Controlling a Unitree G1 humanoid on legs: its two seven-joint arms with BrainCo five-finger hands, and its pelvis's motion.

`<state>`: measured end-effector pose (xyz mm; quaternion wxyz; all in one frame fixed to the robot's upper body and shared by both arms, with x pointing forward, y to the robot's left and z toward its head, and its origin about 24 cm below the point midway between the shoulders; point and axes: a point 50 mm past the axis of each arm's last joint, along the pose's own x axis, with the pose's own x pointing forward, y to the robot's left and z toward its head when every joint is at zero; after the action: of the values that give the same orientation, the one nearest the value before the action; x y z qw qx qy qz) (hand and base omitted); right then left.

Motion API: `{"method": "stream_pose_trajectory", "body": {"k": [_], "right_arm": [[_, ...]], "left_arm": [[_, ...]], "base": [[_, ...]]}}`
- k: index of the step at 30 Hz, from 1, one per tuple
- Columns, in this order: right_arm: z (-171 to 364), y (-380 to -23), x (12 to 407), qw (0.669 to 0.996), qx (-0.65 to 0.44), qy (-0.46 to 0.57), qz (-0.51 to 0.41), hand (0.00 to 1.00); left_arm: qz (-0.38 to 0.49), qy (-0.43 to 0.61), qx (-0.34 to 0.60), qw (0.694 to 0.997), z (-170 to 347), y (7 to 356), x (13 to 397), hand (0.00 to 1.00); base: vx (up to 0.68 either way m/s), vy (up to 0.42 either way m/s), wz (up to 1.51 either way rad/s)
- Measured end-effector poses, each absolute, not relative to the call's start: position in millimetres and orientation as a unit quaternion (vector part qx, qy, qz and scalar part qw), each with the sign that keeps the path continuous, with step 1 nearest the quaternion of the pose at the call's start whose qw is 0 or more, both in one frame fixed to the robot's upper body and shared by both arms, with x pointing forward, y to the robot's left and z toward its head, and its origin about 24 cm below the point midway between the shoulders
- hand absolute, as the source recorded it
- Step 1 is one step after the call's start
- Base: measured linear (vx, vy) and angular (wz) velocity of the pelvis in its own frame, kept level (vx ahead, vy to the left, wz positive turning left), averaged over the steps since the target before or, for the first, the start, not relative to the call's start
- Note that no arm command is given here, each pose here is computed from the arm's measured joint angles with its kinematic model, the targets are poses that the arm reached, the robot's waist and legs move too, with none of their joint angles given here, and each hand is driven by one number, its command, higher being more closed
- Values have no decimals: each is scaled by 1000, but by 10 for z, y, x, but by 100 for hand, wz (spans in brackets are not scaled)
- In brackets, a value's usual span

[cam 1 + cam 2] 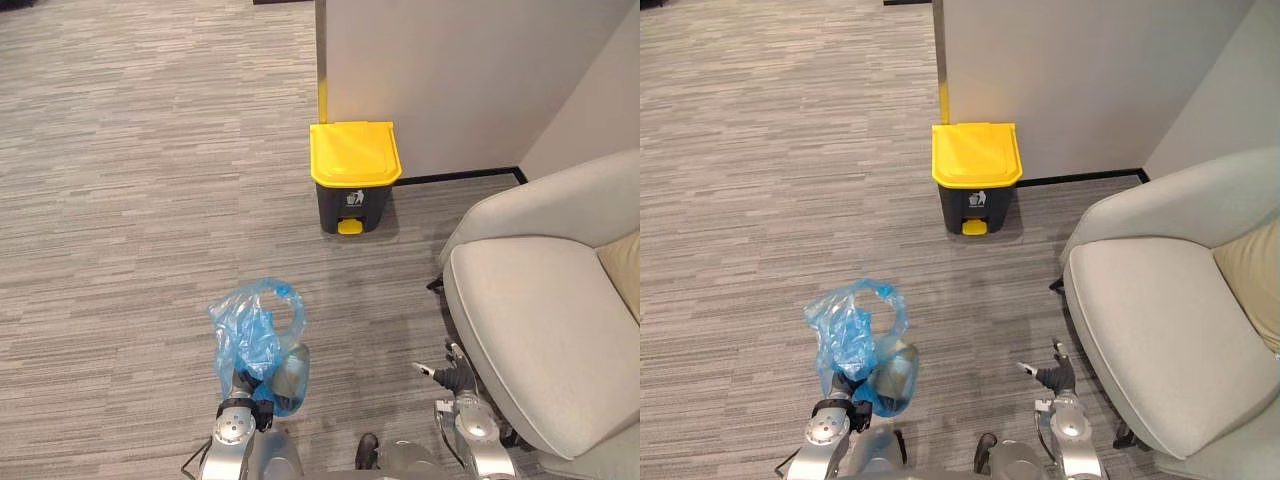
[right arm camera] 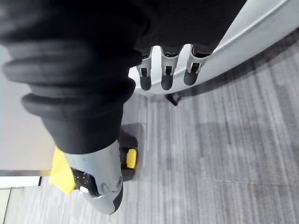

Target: Gather rubbish on tea table into small bin, then transfer packed bag to large trash can.

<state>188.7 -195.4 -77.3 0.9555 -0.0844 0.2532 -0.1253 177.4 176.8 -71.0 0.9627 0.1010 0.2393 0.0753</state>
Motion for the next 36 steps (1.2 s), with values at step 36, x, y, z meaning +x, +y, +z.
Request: {"method": "stream_pose_trajectory", "body": {"k": [36], "right_arm": [[-791,-1927,1831,952,-64,262,-147,0]], "left_arm": [[94,228,68,967,-657,1753,1774,100]], "base": [[319,10,0]]}}
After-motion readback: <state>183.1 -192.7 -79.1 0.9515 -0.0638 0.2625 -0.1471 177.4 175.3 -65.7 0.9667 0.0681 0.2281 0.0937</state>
